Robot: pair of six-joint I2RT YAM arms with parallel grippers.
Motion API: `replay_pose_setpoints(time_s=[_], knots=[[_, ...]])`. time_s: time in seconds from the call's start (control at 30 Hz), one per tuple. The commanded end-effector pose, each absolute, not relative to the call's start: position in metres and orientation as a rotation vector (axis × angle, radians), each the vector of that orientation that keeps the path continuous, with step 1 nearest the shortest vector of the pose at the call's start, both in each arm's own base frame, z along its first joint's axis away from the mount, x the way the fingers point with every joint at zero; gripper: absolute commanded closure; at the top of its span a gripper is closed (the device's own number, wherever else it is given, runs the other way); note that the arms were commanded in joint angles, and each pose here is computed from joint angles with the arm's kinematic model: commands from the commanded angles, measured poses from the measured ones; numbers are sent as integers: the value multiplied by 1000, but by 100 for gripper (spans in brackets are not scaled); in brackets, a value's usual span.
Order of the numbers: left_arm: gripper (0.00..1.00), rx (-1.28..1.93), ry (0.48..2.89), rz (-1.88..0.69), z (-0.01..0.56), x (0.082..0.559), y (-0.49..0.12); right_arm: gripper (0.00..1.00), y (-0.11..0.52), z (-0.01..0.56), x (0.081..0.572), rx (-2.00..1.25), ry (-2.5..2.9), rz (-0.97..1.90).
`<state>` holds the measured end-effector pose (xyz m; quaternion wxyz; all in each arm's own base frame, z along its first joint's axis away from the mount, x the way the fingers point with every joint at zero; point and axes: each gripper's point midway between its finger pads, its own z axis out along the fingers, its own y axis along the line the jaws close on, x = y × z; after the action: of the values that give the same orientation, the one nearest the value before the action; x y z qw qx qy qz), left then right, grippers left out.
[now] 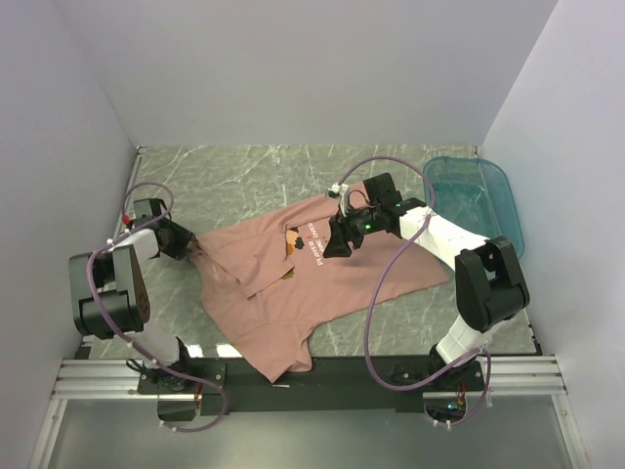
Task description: Fold and stack the t-shirts
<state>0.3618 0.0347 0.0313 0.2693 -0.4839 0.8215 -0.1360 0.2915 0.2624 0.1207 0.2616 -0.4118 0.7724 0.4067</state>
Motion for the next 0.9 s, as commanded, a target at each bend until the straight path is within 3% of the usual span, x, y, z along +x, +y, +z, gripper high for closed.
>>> replay_pose_setpoints(time_s=[0.0,0.57,0.87], knots=[[57,-1237,2206,-403,41,380,35,38,263,148,295,-1123,2002,1101],[64,-1203,2255,-369,34,392,41,38,262,146,296,-1124,2009,1109],[93,-1183,2303,-422,25,396,37,38,261,146,296,-1120,2011,1110]])
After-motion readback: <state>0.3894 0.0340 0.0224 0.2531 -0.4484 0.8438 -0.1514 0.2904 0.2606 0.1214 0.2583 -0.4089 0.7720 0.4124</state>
